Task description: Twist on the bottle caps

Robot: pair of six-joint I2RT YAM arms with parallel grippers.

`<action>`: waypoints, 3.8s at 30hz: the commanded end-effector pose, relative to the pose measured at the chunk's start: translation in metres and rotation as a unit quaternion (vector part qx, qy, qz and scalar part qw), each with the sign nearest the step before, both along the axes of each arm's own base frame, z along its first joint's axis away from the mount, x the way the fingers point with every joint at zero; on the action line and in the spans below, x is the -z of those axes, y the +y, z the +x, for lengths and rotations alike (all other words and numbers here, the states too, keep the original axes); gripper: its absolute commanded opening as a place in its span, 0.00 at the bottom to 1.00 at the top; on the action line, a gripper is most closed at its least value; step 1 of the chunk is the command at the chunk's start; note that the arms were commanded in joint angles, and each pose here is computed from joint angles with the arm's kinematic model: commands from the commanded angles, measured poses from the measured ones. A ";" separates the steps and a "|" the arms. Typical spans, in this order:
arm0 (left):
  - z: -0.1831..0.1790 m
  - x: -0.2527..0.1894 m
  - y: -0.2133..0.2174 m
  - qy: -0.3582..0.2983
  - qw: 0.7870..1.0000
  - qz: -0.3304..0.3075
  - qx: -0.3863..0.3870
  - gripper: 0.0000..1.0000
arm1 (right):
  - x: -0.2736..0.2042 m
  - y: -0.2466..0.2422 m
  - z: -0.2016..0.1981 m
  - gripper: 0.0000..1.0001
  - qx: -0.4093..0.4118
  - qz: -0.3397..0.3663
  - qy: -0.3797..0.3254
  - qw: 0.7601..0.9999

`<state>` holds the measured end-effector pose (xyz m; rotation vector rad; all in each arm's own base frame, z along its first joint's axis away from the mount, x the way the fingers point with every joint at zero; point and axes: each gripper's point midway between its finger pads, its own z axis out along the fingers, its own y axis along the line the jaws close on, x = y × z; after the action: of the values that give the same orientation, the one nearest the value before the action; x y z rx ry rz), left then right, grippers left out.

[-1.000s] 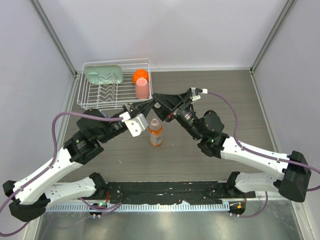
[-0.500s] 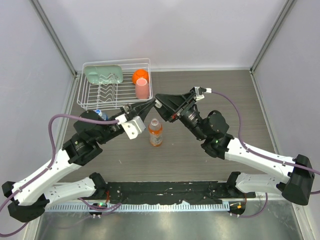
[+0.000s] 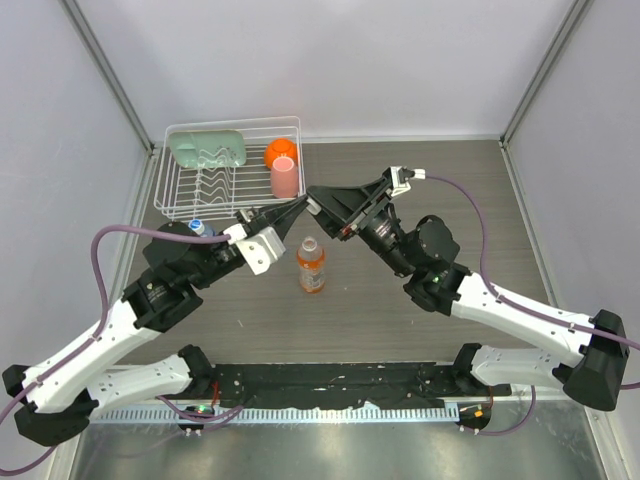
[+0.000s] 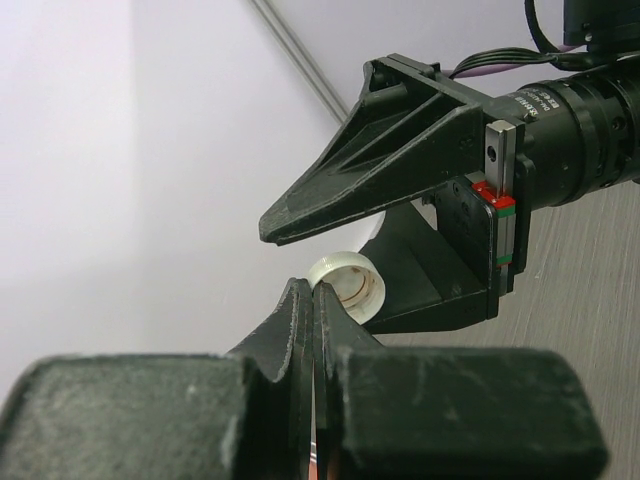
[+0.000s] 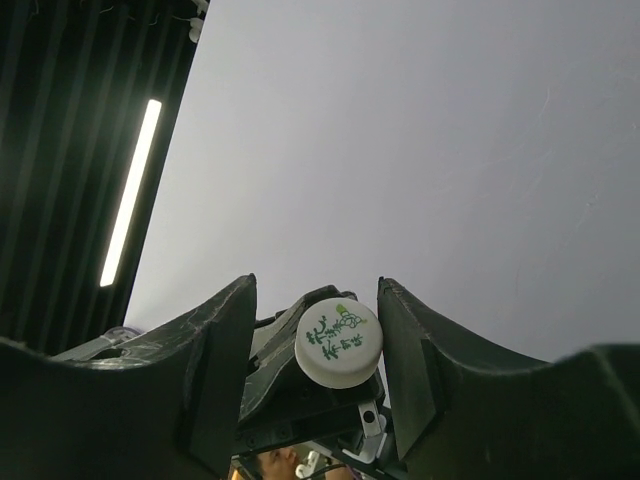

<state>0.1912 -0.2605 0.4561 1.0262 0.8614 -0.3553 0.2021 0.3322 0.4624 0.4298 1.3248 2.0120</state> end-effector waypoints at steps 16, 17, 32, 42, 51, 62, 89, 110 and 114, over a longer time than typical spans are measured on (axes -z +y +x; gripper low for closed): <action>0.002 -0.003 0.012 -0.010 0.999 -0.018 -0.025 0.00 | -0.038 -0.010 -0.009 0.41 0.006 0.022 -0.049 0.999; 0.003 -0.004 0.013 -0.010 0.999 -0.019 -0.025 0.00 | -0.038 -0.010 -0.009 0.40 0.006 0.021 -0.050 0.999; 0.011 -0.020 0.024 0.003 0.997 -0.049 -0.061 0.26 | -0.023 -0.024 -0.003 0.21 0.066 -0.068 -0.065 0.993; -0.012 -0.005 0.042 0.094 0.994 -0.024 -0.042 0.76 | -0.001 -0.062 0.012 0.20 0.169 -0.201 -0.055 0.963; -0.003 0.162 0.015 0.342 0.937 0.065 -0.031 1.00 | 0.010 -0.119 0.013 0.20 0.261 -0.291 -0.066 0.918; 0.052 0.191 0.002 0.423 0.905 -0.014 -0.053 1.00 | 0.006 -0.145 0.006 0.21 0.293 -0.313 -0.087 0.899; 0.083 0.236 -0.022 0.436 0.898 -0.021 -0.059 0.79 | 0.026 -0.164 0.000 0.20 0.305 -0.323 -0.082 0.892; -0.003 0.311 -0.029 0.510 0.708 0.479 -0.092 0.08 | 0.006 -0.185 -0.005 0.21 0.328 -0.339 -0.088 0.877; -0.024 0.338 -0.043 0.541 0.650 0.527 -0.087 0.05 | 0.007 -0.194 -0.005 0.21 0.339 -0.352 -0.083 0.868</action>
<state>0.2122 -0.3521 0.1633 1.5692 2.1342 -0.4466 0.1981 0.1579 0.4418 0.2725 1.4588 0.9372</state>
